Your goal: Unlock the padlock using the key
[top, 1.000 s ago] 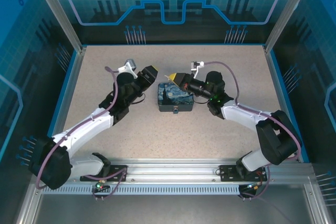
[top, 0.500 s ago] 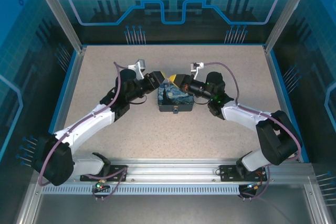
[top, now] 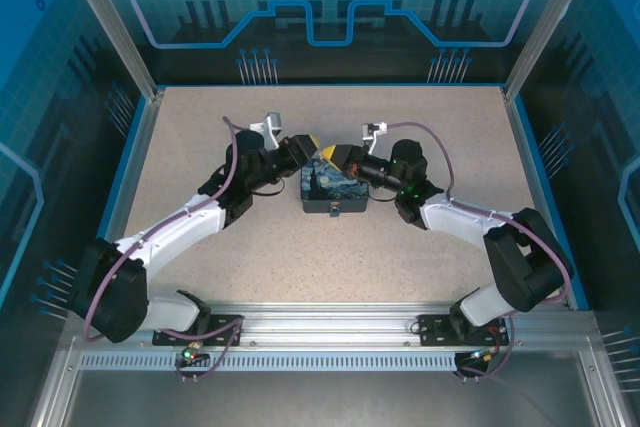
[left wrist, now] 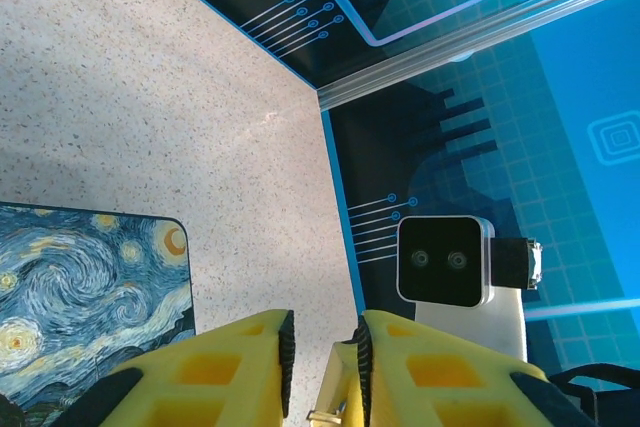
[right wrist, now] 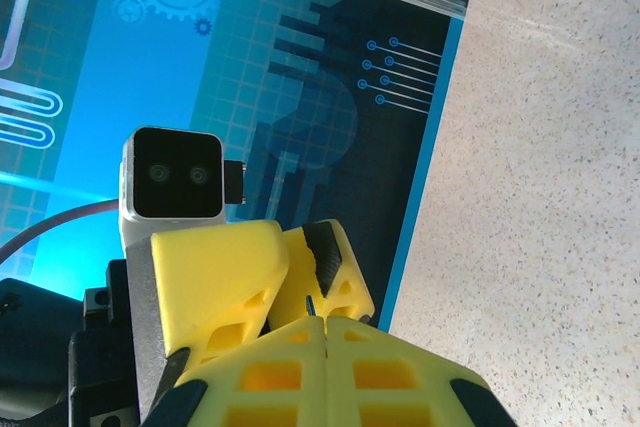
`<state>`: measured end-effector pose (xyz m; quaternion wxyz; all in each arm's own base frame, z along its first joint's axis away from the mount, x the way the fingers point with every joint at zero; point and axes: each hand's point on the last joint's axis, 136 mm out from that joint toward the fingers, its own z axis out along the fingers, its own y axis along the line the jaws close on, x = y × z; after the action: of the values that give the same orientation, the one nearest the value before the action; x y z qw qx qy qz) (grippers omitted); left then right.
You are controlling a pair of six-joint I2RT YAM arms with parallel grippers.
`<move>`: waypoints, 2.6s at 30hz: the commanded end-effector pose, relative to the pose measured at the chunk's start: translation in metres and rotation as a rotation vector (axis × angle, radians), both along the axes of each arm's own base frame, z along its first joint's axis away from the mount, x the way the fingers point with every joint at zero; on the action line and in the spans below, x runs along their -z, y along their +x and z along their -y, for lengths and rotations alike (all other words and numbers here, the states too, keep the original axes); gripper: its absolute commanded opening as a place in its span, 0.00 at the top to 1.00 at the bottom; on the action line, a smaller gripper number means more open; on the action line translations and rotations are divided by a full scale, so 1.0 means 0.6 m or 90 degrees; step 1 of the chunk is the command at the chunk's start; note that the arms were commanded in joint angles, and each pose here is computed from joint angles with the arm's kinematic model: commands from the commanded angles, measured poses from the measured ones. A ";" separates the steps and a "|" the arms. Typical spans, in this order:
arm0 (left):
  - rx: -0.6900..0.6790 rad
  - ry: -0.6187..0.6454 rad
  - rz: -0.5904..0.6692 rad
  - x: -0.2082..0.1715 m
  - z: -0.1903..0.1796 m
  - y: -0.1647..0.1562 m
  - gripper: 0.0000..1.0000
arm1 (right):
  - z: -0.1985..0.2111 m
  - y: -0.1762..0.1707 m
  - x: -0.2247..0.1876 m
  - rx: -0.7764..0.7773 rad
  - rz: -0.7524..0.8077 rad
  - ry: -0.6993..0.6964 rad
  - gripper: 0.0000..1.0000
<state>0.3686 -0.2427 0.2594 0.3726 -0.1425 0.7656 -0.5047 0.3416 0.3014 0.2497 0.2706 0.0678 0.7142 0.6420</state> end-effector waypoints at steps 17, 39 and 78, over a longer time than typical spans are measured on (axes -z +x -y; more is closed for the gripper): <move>0.001 -0.020 0.003 0.005 0.002 0.002 0.81 | -0.006 0.002 0.002 -0.003 0.000 0.015 1.00; 0.000 -0.027 0.001 0.010 0.004 0.003 1.00 | -0.006 -0.001 0.004 -0.006 -0.002 0.020 1.00; -0.133 -0.054 0.014 0.005 -0.034 0.002 1.00 | -0.036 0.028 -0.005 0.023 0.016 0.075 0.61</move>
<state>0.3713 -0.2245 0.2425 0.4079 -0.2287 0.7373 -0.4876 0.3575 0.3166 0.2364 0.2773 0.0999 0.6911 0.6599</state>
